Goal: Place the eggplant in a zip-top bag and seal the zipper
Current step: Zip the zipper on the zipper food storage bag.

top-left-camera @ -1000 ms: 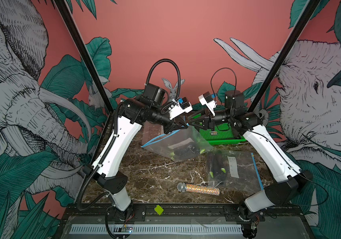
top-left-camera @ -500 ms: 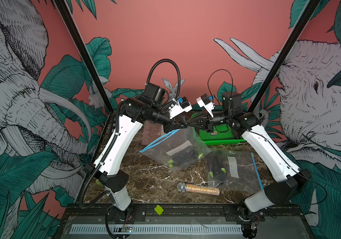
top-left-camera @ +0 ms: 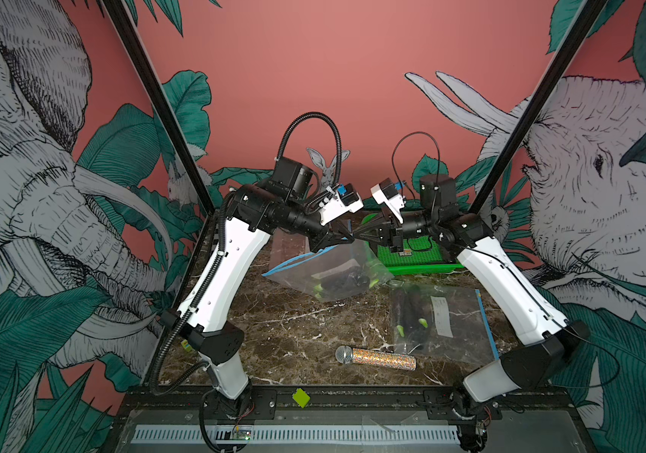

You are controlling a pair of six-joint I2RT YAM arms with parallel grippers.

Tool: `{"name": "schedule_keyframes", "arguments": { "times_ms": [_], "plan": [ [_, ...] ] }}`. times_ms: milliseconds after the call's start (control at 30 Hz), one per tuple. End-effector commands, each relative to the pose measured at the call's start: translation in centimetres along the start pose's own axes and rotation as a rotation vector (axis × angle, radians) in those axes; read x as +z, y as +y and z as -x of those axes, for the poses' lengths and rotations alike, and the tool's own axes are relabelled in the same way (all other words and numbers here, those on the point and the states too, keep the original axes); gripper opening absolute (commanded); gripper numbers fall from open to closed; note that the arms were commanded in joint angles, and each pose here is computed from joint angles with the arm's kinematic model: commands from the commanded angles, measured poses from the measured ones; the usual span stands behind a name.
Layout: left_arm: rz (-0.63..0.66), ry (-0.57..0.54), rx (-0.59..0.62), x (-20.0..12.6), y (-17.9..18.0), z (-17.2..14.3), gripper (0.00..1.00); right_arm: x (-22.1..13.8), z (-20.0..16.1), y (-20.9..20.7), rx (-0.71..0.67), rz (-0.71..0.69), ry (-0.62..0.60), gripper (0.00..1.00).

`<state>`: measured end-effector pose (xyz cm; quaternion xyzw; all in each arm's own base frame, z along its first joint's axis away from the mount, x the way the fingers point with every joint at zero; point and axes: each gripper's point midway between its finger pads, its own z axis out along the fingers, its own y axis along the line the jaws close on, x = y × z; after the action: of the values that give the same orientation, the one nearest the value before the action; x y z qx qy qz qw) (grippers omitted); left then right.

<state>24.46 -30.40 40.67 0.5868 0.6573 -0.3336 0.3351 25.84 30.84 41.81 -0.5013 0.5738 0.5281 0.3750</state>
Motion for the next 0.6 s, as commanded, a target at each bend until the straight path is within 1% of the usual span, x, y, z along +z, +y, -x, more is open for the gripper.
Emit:
{"name": "schedule_keyframes", "arguments": {
  "times_ms": [0,33,100,133,467,533,567],
  "plan": [
    [0.007,-0.052,0.045,-1.45,-1.04,1.54,0.18,0.09,0.51,0.71,-0.026,0.004,-0.015,0.0],
    [0.01,-0.054,0.046,-1.51,-1.04,1.59,0.19,0.06,0.57,0.73,-0.026,0.002,-0.017,0.0],
    [0.014,-0.054,0.045,-1.51,-0.96,1.58,0.24,0.04,0.57,0.82,-0.026,-0.001,-0.018,0.0],
    [0.014,-0.054,0.044,-1.52,-0.99,1.56,0.25,0.0,0.64,0.91,-0.026,-0.001,-0.02,0.0],
    [0.021,-0.048,0.044,-1.49,-0.83,1.42,0.26,-0.04,0.55,1.25,-0.025,-0.009,-0.015,0.0],
    [0.022,-0.049,0.047,-1.55,-0.9,1.47,0.26,0.03,0.47,1.27,-0.023,-0.006,-0.013,0.0],
    [0.022,-0.047,0.046,-1.55,-0.89,1.43,0.24,0.02,0.44,1.22,-0.022,-0.008,-0.012,0.0]
  ]
}}
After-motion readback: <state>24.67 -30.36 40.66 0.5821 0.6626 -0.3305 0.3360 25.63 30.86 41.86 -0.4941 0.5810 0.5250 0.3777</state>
